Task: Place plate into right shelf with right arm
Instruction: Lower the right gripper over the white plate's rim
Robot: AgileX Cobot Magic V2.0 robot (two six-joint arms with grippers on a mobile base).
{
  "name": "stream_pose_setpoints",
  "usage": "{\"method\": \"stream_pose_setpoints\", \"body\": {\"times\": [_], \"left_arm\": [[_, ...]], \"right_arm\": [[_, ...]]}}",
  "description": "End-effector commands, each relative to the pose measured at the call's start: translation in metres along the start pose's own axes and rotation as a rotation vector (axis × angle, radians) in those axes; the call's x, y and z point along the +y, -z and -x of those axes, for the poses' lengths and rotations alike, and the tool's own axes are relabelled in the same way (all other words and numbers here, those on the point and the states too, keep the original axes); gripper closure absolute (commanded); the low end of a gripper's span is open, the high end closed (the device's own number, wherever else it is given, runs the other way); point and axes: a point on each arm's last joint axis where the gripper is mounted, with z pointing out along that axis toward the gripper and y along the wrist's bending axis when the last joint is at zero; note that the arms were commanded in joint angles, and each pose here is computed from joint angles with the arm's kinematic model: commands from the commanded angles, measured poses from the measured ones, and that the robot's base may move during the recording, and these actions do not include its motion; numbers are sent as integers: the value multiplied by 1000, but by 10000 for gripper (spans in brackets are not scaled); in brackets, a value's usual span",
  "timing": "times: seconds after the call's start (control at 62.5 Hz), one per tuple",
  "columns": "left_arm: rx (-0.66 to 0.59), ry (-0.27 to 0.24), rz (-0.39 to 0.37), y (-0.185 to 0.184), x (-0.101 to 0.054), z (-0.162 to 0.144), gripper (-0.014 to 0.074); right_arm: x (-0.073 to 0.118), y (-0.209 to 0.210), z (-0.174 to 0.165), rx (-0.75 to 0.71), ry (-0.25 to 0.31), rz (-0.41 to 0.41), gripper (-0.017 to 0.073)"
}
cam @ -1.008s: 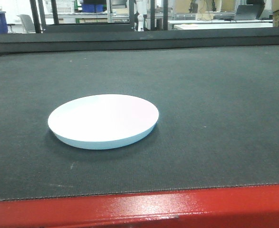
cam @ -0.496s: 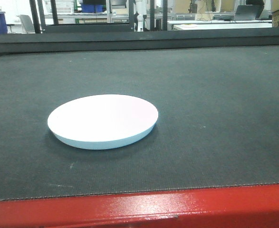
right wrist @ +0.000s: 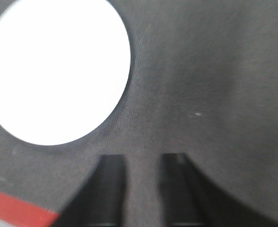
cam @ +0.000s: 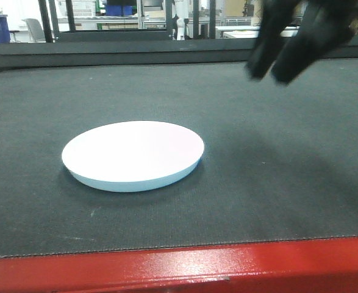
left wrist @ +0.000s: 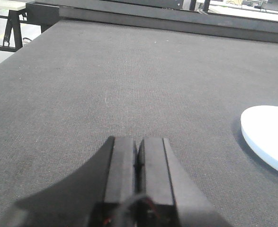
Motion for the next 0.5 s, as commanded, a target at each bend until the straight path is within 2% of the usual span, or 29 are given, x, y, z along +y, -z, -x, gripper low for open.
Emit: {"method": "stream_pose_setpoints", "body": {"times": [0.0,0.064,0.272,0.48], "left_arm": [[-84,6,-10,0,-1,5,641],[-84,6,-10,0,-1,5,641],[-84,6,-10,0,-1,5,641],[-84,6,-10,0,-1,5,641]], "right_arm": [[14,-3,14,-106,5,59,-3],[20,-14,16,-125,-2,83,-76],[31,-39,23,-210,-5,118,-64],[28,-64,21,-167,-30,104,-64]]}}
